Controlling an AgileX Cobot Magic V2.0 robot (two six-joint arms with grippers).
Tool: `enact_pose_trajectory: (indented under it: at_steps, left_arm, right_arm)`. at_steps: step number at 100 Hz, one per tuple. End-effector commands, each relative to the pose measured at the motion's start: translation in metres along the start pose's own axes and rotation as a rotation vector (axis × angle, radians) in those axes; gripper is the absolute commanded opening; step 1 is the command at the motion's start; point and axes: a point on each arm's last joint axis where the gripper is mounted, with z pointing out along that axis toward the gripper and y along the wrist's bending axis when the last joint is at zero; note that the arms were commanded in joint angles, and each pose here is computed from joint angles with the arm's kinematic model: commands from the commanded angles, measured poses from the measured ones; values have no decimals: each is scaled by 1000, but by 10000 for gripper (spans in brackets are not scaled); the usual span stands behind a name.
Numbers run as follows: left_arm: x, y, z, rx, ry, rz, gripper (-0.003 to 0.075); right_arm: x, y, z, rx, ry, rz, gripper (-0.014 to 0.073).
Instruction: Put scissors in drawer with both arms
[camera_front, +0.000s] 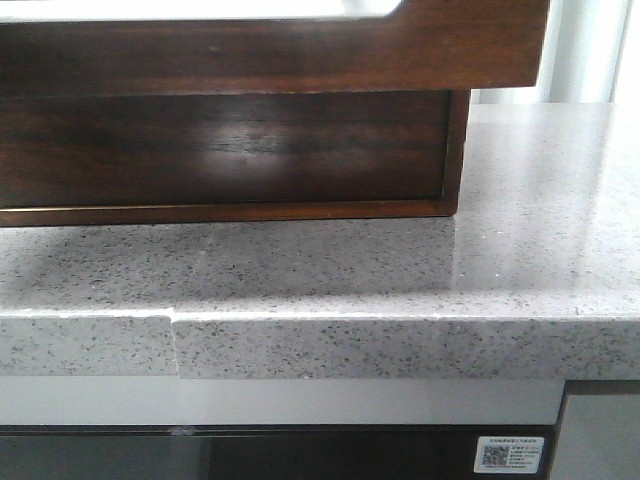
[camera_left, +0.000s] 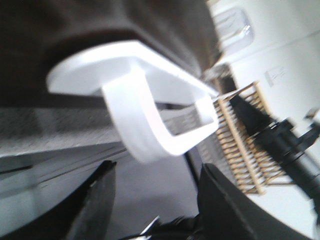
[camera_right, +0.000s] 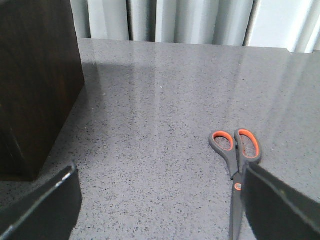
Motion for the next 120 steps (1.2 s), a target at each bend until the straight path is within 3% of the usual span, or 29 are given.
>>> enact_pose_trajectory:
  at_steps: [1,13,33,51,65,76,92,120]
  left_arm:
    - [-7,-15,-1,37,17,42,357]
    - [-6,-19,-6,-66,50,104,357]
    - [-3,-38,-33,-389,42,268,357]
    - [-14,-71,-67,-676,-4,476,357]
    - [-24,-87,-83,-806,-35,595,356]
    - [-30,-92,-88,-851,-79,658,356]
    - [-35,-90,-86,-857,-71,691,356]
    - [-44,-90,-79,-823,-103,722,356]
  right_arm:
    - [-24,-3,-7,14,-62,-14,587]
    - [-34,-5,-7,25,14,-16,587]
    - [-45,-7,7,44,160,-9,587]
    - [-40,-22,32,164,359,16,587]
    - [-32,-41,50,263,484,77,587]
    - [-21,-55,67,310,607,152,587]
    - [-10,-70,99,264,733,219,587]
    - [-10,-90,150,196,844,217,586]
